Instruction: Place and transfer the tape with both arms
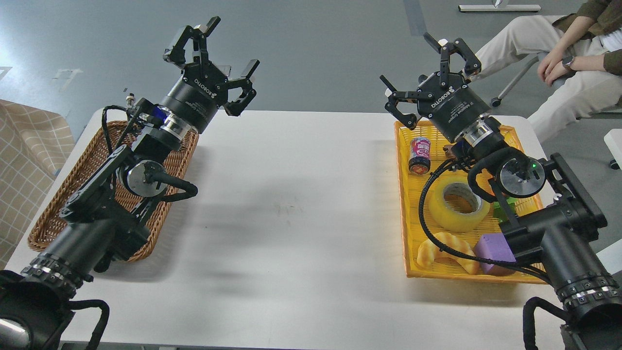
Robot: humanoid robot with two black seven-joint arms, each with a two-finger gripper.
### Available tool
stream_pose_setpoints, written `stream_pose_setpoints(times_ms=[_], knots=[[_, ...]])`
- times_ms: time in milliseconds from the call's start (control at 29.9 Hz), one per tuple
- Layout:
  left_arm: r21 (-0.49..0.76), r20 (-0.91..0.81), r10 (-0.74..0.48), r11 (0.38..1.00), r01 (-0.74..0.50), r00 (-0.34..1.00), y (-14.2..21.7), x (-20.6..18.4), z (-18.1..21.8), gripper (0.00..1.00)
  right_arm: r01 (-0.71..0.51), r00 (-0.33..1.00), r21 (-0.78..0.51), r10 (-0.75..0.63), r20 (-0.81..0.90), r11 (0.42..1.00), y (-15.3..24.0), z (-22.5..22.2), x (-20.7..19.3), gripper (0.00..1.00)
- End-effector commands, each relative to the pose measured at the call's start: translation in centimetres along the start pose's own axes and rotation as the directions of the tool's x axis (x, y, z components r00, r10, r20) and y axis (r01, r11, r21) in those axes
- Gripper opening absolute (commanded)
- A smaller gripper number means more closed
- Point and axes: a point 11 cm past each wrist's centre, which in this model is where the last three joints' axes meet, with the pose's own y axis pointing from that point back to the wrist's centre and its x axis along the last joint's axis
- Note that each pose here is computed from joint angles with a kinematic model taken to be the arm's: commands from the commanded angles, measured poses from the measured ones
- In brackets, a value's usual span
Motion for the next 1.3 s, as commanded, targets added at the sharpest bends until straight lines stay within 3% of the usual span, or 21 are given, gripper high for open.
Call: stream_pose_setpoints(times_ms=[0, 1270], knots=[[0.002, 0.0, -0.005, 1.0, 0.005, 1.0, -0.1, -0.2, 0.0, 0.98, 0.0, 1.0, -0.002, 0.0, -0.003, 1.0, 0.0, -0.1, 0.0, 1.0], [-0.018, -0.007, -0.013, 1.0, 0.013, 1.0, -0.4, -0.5, 0.0, 0.98, -0.017, 0.997, 0.006, 0.018, -0.078, 1.0, 1.4, -2.7, 0.3, 1.0]])
